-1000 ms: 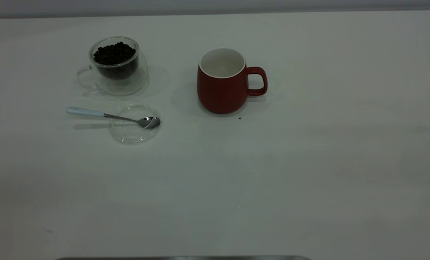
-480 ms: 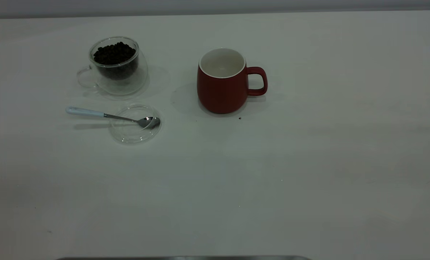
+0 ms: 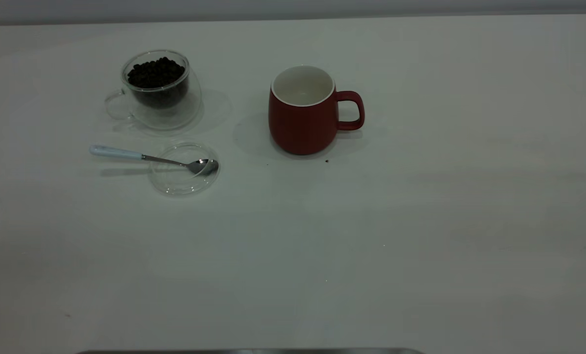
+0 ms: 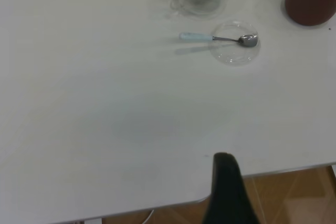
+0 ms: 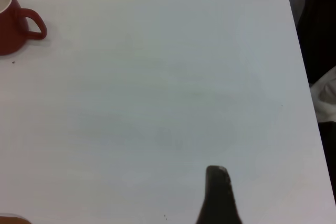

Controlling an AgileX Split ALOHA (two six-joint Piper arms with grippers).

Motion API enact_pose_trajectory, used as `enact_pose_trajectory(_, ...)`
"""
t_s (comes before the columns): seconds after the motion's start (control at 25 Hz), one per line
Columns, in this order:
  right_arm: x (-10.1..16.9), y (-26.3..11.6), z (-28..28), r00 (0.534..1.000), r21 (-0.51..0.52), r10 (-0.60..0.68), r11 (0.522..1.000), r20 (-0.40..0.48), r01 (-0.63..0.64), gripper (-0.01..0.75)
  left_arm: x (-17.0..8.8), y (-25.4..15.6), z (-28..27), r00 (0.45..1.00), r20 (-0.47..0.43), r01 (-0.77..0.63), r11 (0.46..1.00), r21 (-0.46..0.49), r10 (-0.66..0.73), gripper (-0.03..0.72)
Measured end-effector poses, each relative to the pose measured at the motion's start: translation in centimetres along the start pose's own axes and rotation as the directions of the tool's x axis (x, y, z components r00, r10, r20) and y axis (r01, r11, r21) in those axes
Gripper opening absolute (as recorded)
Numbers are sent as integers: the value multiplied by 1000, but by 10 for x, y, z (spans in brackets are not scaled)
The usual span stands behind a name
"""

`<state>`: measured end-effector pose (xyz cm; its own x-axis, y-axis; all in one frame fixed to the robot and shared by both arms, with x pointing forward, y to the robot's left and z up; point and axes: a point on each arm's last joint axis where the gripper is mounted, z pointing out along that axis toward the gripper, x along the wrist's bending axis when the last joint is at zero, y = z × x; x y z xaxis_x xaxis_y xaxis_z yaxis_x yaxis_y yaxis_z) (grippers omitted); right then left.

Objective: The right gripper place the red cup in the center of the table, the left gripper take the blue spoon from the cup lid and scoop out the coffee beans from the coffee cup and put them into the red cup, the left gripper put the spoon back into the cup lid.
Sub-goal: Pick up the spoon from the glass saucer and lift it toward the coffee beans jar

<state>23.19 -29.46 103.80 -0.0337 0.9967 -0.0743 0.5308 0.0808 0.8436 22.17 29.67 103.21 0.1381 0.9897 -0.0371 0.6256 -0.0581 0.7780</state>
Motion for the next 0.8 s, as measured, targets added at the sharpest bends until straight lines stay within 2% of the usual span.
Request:
enact_pose_trajectory(0.16, 0, 0, 0, 1000, 0, 1, 1000, 0, -1, 591, 0, 3, -1, 999, 0, 43, 999, -6, -43, 563)
enact_pose_trajectory(0.28, 0, 0, 0, 1000, 0, 1, 1000, 0, -1, 591, 0, 22, -8, 995, 1, 102, 995, 0, -102, 563)
enact_pose_trajectory(0.44, 0, 0, 0, 1000, 0, 1, 1000, 0, -1, 591, 0, 63, -1, 992, -11, 123, 987, 104, -123, 563)
enact_pose_trajectory(0.64, 0, 0, 0, 1000, 0, 0, 1000, 0, 0, 591, 2, 113, 37, 991, -21, 131, 959, 253, -130, 563)
enact_pose_trajectory(0.8, 0, 0, 0, 1000, 0, 0, 1000, 0, 0, 591, -3, 138, 71, 990, 64, 101, 943, 316, -127, 563)
